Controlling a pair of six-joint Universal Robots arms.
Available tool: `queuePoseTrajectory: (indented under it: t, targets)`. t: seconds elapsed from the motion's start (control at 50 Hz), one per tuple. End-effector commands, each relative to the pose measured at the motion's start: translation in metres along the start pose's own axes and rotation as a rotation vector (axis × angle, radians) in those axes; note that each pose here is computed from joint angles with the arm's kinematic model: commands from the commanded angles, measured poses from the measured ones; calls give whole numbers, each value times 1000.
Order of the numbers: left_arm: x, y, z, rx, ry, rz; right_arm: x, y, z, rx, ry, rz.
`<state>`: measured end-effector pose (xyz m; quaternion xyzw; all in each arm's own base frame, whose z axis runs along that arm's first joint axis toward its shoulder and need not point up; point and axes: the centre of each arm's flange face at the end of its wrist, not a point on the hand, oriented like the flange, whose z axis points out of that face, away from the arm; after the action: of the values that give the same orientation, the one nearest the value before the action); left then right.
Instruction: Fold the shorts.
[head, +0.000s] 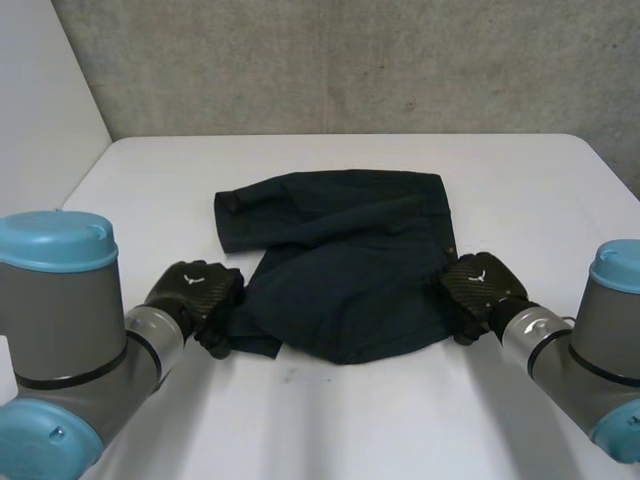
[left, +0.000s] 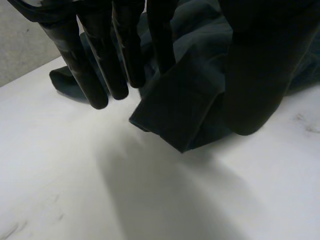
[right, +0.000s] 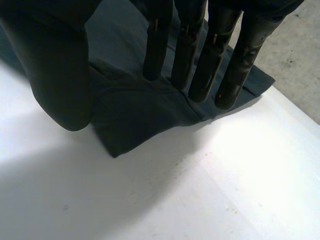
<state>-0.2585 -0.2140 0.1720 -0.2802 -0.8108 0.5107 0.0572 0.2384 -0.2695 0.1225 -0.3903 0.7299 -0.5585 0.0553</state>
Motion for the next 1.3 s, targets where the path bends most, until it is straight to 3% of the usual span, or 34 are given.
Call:
queuePoseTrajectory:
  t: [0.02, 0.42, 0.56, 0.6, 0.7, 0.8, 0.96, 1.14, 1.3]
  targets:
    - [3, 2, 7, 19, 1, 5, 2, 1, 10, 7, 5, -15]
    - [-6, -22, 23, 109, -37, 9, 8, -6, 15, 27, 12, -12]
    - [-19, -77, -23, 254, -70, 46, 37, -79, -26, 174, 109, -61]
    - [-23, -95, -52, 298, -88, 111, 47, -109, -51, 190, 131, -68]
    - [-24, -98, -79, 294, -103, 227, 49, -130, -75, 137, 96, -60]
    - [-16, -64, -79, 153, -65, 322, 34, -119, -88, -25, -9, -94]
    - [-4, -6, -57, -63, 13, 349, -3, -78, -72, -189, -175, -136]
    - [-13, 1, 10, -74, -55, 334, -2, -56, -30, -219, -107, -138]
    - [-17, -9, 27, -57, -90, 316, 2, -52, -23, -228, -74, 62]
